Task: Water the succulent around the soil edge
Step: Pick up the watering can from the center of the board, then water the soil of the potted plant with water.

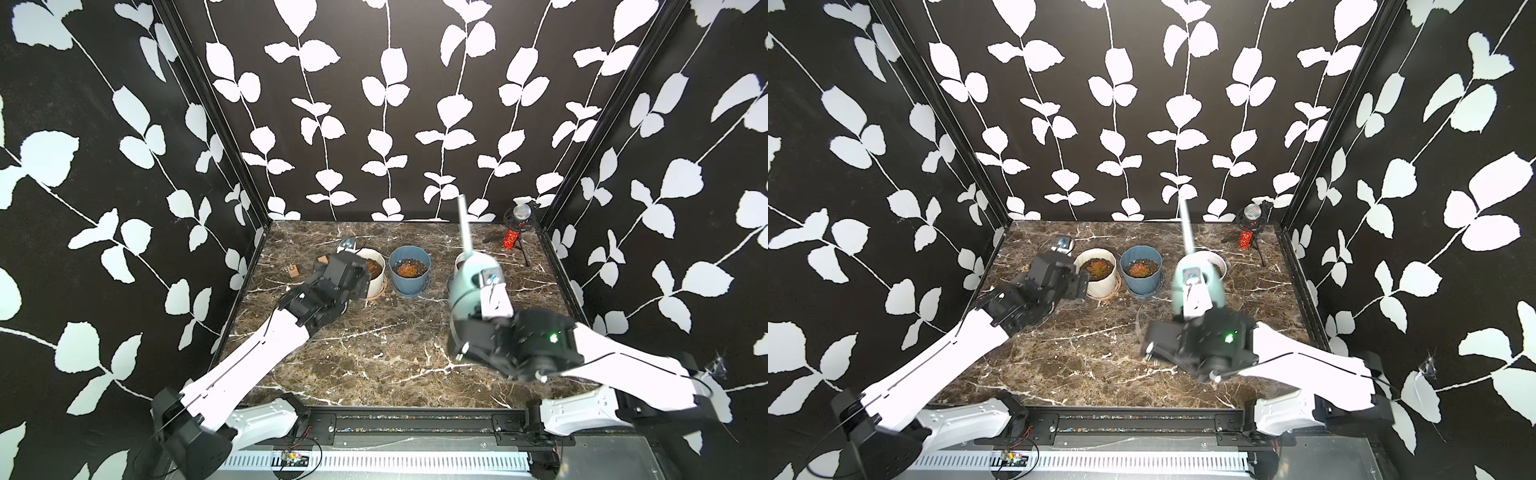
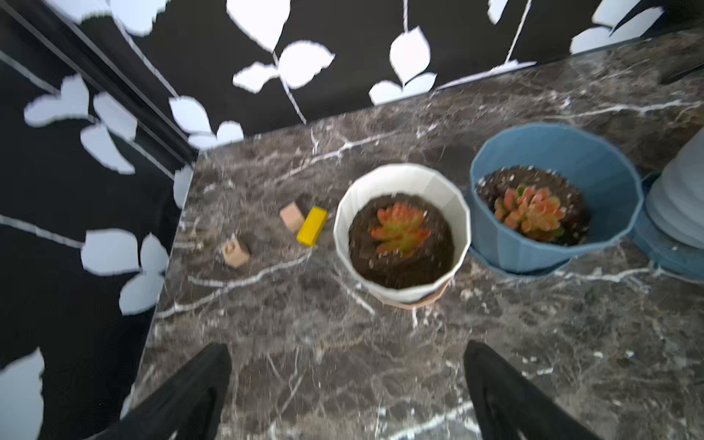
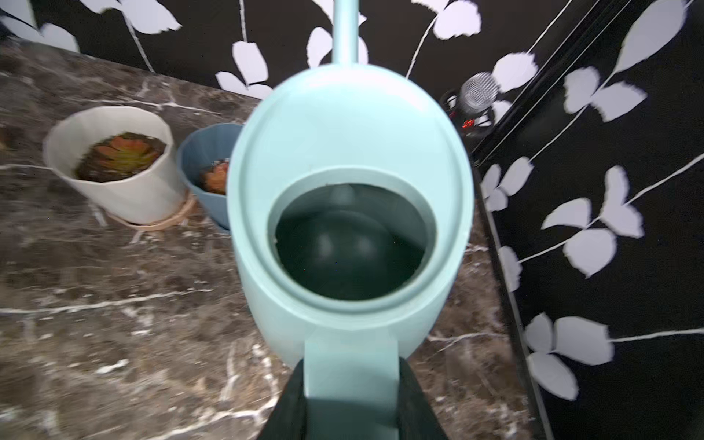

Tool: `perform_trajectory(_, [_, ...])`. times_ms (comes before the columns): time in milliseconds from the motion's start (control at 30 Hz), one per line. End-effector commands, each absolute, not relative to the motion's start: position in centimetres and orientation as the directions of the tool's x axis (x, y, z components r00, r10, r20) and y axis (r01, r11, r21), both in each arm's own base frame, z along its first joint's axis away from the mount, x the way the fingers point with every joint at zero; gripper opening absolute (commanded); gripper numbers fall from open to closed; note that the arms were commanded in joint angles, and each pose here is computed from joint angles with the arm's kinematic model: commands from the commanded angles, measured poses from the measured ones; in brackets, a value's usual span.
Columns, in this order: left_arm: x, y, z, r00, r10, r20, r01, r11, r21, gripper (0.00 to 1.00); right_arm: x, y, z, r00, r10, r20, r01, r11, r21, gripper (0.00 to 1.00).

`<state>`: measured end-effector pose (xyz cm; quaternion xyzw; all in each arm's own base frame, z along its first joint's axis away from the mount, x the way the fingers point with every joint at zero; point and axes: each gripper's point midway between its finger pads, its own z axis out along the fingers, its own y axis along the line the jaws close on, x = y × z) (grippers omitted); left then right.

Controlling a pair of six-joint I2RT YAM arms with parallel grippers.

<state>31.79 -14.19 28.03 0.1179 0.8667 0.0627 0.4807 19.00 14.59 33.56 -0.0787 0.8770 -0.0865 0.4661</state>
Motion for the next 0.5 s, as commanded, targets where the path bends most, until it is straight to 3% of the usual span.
perform_trajectory(0, [33.3,-14.8,29.6,-0.478,0.331,-0.813,0.207,0.943,0.262,0.98,21.3,11.1,37.1,-0.45,-0.374,-0.811,-0.084,0.922,-0.378,0.0])
perform_trajectory(100, [34.8,-14.2,29.0,-0.509,0.267,-0.818,0.225,0.959,0.173,0.98,22.5,9.3,38.1,-0.431,-0.415,-0.801,-0.092,0.903,-0.419,0.0])
perform_trajectory(200, [35.4,-13.3,28.2,-0.526,0.273,-0.805,0.218,0.959,0.182,0.98,22.8,7.7,38.9,-0.388,-0.512,-0.766,-0.087,0.848,-0.523,0.0])
perform_trajectory(467, [36.5,-11.7,25.2,-0.589,0.303,-0.749,0.176,0.953,0.247,0.99,22.4,4.3,37.2,-0.408,-0.762,-0.503,-0.118,0.59,-0.799,0.0])
